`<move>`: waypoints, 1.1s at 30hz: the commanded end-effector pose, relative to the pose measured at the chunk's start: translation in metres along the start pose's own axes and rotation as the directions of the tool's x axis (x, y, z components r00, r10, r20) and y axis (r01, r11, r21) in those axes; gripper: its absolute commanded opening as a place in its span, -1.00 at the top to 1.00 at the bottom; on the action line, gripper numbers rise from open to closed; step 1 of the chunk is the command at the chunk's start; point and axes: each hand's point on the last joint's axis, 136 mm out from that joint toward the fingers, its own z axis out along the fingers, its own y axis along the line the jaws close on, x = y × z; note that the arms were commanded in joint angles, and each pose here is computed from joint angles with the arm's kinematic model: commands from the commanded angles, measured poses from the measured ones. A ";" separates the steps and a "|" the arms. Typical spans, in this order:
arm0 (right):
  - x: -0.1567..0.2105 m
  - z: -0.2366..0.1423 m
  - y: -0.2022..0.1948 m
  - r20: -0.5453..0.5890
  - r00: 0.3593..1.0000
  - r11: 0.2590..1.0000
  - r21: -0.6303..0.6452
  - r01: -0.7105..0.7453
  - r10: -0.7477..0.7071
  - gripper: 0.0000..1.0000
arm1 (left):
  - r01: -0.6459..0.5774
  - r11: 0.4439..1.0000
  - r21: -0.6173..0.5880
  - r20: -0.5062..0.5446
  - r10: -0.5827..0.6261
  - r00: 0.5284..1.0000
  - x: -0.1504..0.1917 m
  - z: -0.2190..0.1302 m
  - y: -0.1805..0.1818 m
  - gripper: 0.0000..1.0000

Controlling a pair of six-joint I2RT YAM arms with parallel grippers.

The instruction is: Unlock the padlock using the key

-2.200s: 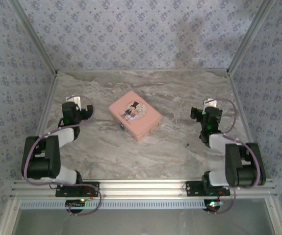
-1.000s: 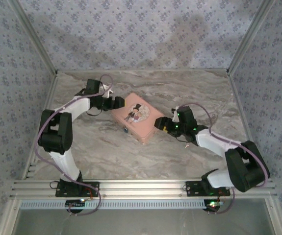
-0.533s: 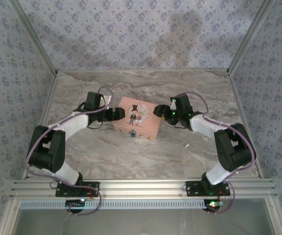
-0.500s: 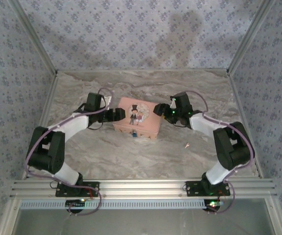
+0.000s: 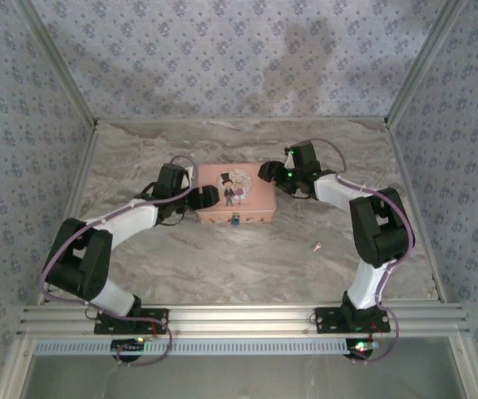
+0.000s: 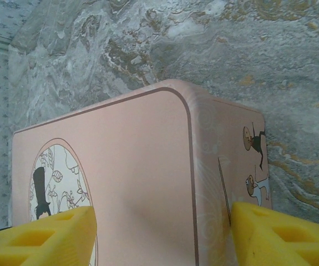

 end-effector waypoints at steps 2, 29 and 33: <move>0.013 -0.006 0.008 -0.070 0.998 1.000 -0.028 0.006 -0.007 -0.32 | -0.025 0.994 0.107 -0.034 0.029 0.999 0.005 0.012 -0.034 -0.67; 0.080 -0.177 -0.106 -0.109 0.991 0.823 0.569 -0.004 0.080 -0.32 | -0.136 0.990 0.036 -0.054 0.138 0.989 0.049 -0.055 -0.061 -0.73; 0.107 -0.176 -0.122 -0.151 0.977 0.806 0.591 -0.035 0.153 -0.30 | -0.180 0.974 0.139 -0.099 0.195 0.976 0.077 -0.043 -0.097 -0.72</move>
